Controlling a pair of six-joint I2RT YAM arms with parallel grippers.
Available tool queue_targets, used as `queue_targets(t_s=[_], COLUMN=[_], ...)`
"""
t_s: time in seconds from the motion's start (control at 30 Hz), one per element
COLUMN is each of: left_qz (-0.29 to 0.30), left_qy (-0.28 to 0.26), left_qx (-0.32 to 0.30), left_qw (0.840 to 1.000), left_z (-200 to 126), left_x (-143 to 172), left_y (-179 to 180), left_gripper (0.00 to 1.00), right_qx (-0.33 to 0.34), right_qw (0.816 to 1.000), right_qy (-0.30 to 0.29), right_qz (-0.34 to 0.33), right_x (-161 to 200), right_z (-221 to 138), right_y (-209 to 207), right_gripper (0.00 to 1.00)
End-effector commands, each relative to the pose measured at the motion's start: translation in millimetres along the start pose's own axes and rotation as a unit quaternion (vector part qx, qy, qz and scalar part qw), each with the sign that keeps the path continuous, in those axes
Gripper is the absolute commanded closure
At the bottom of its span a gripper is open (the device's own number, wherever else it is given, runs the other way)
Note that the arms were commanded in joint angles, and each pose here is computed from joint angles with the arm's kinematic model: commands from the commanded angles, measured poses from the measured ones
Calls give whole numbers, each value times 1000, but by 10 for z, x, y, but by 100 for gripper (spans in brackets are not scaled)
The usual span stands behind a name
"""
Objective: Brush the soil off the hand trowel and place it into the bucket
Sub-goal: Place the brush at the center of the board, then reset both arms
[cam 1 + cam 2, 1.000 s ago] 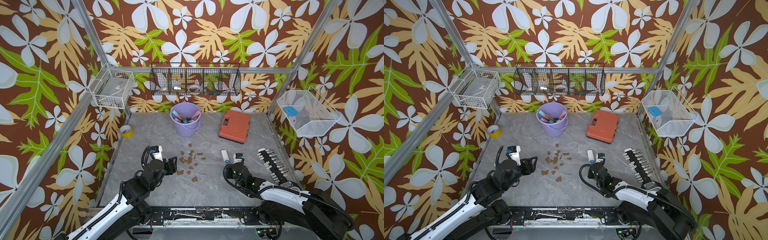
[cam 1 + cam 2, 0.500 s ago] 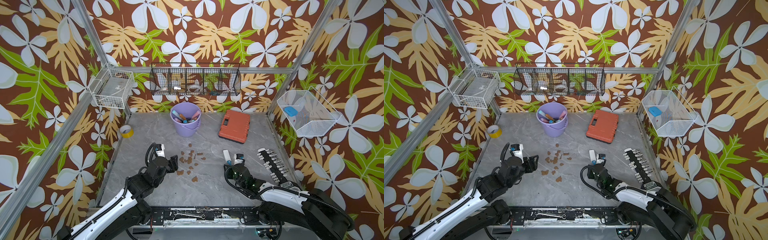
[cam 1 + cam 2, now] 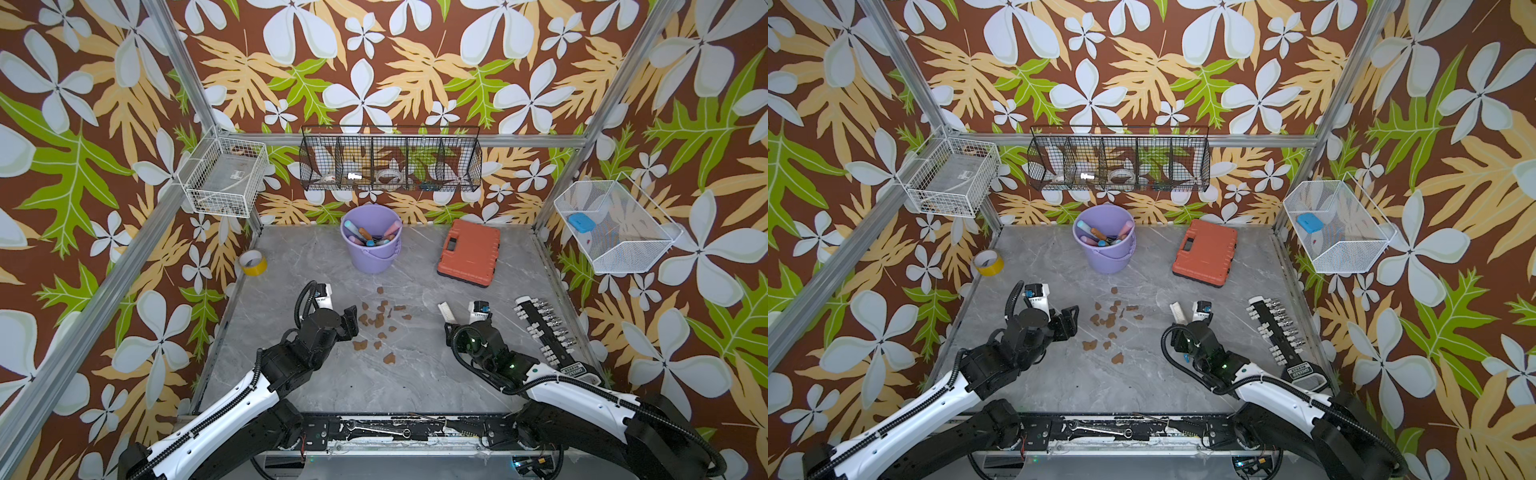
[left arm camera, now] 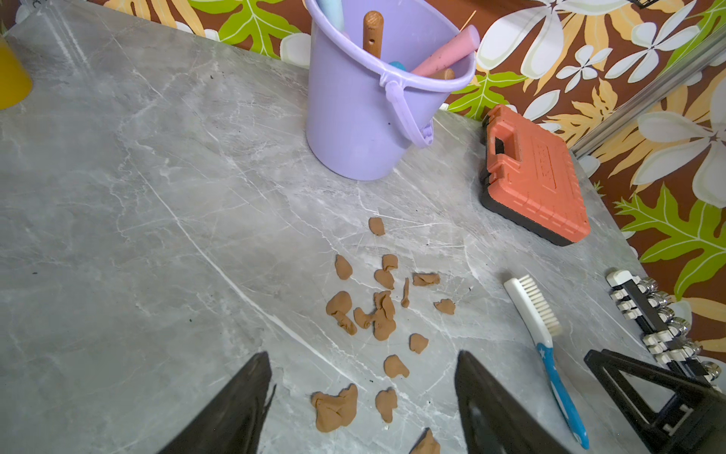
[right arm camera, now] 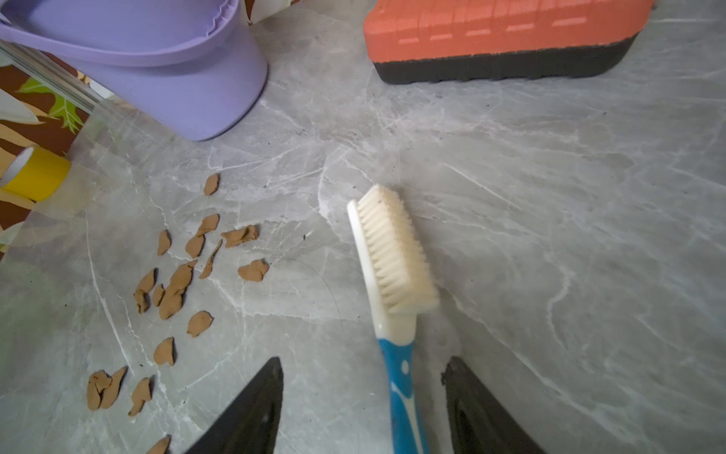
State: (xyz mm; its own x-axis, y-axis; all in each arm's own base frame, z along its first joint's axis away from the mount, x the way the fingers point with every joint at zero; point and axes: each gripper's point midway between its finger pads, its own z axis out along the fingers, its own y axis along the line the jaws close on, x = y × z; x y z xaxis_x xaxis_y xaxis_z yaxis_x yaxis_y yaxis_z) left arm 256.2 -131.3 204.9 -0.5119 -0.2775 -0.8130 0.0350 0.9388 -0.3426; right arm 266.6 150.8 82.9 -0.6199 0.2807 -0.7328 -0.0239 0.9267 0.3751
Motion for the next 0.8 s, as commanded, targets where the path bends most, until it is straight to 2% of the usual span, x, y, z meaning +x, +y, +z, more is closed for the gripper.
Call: queue_targets(t_s=[0.0, 0.13, 0.23, 0.27, 0.3, 0.33, 0.4, 0.53, 0.6, 0.63, 0.67, 0.73, 0.77], left_qz=[-1, 0, 10, 19, 27, 32, 59, 129, 107, 87, 76, 33, 29], left_qy=[-21, -41, -86, -110, -138, -162, -215, -289, -312, -315, -314, -347, -352], left_qx=[-2, -28, -83, -106, -137, -160, -197, -217, -240, -244, -230, -218, -203], left_qw=[1000, 999, 993, 988, 981, 973, 955, 923, 913, 913, 918, 912, 913], left_z=[-18, -6, 8, 0, -24, -53, -102, -109, -98, -69, -7, -10, 51], left_x=[-116, -176, -325, -411, -503, -580, -710, -752, -706, -639, -573, -595, -617], left_y=[-17, 71, 227, 288, 372, 433, 524, 655, 960, 1125, 1241, 1444, 1487], left_gripper=[24, 22, 14, 9, 0, 0, 0, 0, 0, 0, 0, 0, 0], right_qx=[11, 11, -13, -21, -27, -30, -24, -2, 1, 1, 10, 38, 50], right_qw=[1000, 1000, 1000, 999, 998, 997, 994, 990, 989, 989, 989, 988, 986], right_qy=[9, -3, -21, -26, -27, -24, -15, 5, 0, -6, -16, -36, -45], right_qz=[16, 16, -13, -31, -51, -68, -101, -142, -145, -146, -146, -148, -154], right_x=[50, -13, -165, -242, -313, -360, -469, -639, -732, -776, -838, -942, -987], right_z=[-5, -49, -109, -127, -139, -143, -133, -75, -61, -63, -63, -63, -70], right_y=[-52, -56, 75, 140, 208, 257, 342, 453, 492, 511, 501, 436, 408], right_gripper=[35, 36, 34, 33, 30, 25, 0, 0, 1, 0, 0, 0, 0])
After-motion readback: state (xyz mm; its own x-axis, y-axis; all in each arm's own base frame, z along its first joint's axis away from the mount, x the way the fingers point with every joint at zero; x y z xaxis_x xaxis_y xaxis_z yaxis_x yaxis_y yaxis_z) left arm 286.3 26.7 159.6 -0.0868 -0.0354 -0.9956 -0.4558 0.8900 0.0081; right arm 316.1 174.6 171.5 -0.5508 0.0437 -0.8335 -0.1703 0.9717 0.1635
